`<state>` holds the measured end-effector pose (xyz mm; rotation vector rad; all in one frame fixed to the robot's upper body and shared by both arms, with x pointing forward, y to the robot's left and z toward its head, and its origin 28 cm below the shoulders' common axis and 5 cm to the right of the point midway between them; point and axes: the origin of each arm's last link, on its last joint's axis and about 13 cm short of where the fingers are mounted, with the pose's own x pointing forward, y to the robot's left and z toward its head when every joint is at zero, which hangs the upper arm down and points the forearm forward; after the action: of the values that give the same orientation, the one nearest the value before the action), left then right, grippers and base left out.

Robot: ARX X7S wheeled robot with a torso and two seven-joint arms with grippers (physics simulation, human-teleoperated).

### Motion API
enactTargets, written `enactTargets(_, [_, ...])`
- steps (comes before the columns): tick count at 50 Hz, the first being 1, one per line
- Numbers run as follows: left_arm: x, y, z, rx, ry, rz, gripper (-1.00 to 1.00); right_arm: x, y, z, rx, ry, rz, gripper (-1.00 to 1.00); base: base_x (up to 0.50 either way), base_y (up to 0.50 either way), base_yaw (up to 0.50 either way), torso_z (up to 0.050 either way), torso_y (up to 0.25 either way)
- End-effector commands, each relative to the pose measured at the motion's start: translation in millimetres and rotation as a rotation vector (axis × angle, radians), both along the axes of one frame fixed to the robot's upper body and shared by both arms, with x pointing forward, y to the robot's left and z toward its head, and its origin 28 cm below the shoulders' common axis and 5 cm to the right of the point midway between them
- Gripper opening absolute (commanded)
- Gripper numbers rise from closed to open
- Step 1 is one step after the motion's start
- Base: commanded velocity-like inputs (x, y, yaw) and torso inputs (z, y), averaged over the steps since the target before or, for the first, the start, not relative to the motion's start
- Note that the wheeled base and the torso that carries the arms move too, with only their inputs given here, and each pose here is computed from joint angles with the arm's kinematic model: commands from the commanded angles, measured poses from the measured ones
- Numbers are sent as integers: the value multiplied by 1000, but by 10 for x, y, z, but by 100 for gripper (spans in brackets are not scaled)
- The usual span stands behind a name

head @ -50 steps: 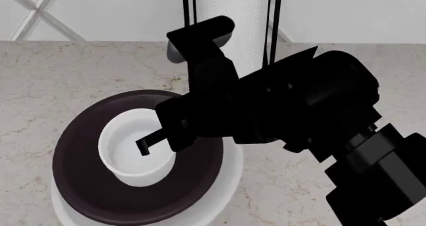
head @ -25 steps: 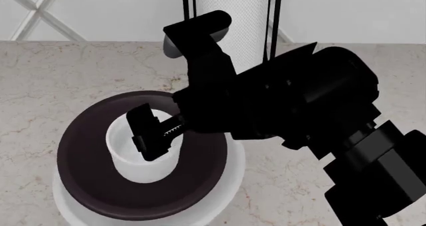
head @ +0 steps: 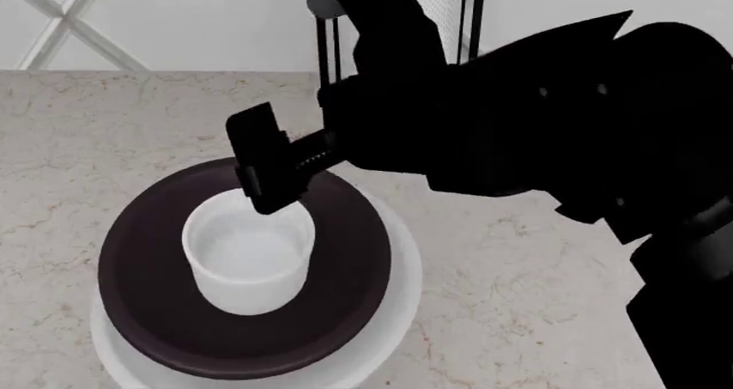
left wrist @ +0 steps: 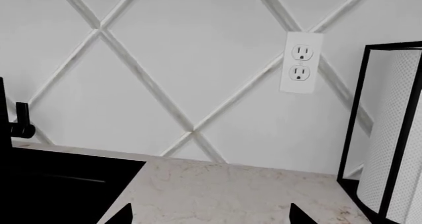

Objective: Stack the bowls from largest to smallest.

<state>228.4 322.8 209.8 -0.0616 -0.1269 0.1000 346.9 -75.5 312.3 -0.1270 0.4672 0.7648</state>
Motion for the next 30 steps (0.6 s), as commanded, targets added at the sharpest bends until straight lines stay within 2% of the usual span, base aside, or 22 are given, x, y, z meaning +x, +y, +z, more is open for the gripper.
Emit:
enactTargets(1, [-24,-12,108,6,-30,-4,100,-224,-201,156,33,-66,-60,100,0,0,0,0,0])
enactTargets(30, [-96,-23,435,17,-119,-53,100,-962,-937,243,100,-190,-343,100,0,0,0,0,0])
